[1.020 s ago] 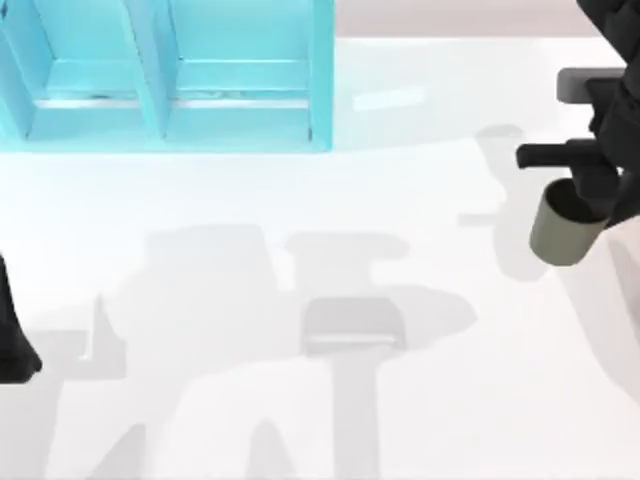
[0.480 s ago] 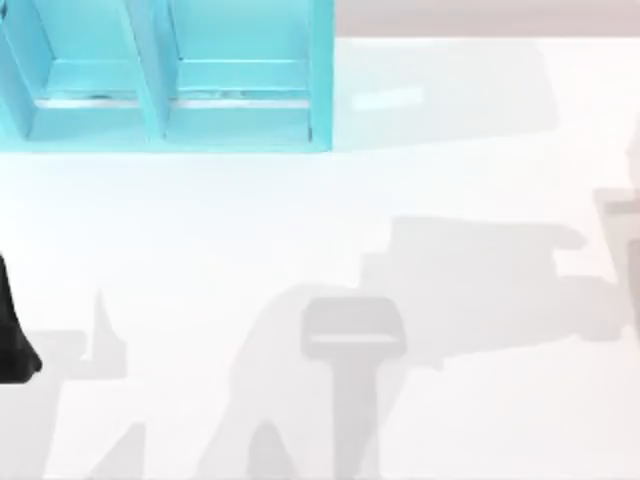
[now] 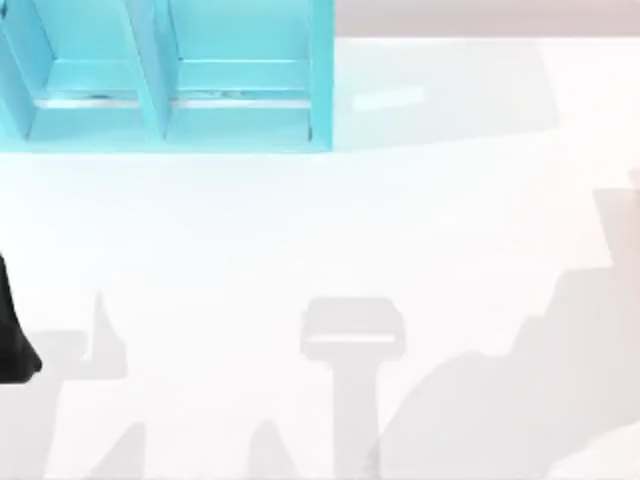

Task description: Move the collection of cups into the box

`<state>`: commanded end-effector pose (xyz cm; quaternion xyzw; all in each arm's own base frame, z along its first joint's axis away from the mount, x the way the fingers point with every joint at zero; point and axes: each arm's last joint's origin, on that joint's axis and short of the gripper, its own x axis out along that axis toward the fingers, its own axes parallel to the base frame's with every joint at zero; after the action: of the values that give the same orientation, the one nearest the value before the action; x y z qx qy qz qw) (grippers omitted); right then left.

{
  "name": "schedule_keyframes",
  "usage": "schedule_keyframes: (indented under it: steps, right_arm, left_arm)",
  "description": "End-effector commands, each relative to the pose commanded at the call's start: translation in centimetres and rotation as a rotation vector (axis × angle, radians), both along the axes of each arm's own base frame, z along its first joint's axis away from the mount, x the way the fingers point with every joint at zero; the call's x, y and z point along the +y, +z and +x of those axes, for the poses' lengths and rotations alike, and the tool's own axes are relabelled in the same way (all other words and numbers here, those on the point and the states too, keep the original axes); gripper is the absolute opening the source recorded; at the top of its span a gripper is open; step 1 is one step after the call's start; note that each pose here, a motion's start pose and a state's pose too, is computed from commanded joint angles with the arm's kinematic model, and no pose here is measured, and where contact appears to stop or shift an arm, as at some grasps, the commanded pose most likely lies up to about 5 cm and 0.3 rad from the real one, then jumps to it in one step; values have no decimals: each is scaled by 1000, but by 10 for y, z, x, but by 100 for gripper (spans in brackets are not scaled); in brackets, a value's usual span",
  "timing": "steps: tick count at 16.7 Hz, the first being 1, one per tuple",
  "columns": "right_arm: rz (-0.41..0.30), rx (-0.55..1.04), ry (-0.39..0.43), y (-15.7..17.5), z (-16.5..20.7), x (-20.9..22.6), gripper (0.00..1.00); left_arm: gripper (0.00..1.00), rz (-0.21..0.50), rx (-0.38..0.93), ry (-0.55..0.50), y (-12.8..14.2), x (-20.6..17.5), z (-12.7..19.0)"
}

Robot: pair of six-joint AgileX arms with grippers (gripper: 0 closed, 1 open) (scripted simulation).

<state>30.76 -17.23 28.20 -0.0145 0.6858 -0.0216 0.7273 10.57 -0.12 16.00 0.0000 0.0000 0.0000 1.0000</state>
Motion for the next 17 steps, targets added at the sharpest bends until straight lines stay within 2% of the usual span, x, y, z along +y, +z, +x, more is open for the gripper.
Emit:
schedule_keyframes:
  steps: [5,12,17]
  right_arm:
    - [3,5,-1,-6,2,1,0]
    - [0,0,-1,-61,3,6,0]
    - [0,0,0,-65,2,7,0]
  left_arm:
    - [100,0,0,0,0,0,0]
    - [100,0,0,0,0,0,0]
    - [100,0,0,0,0,0,0]
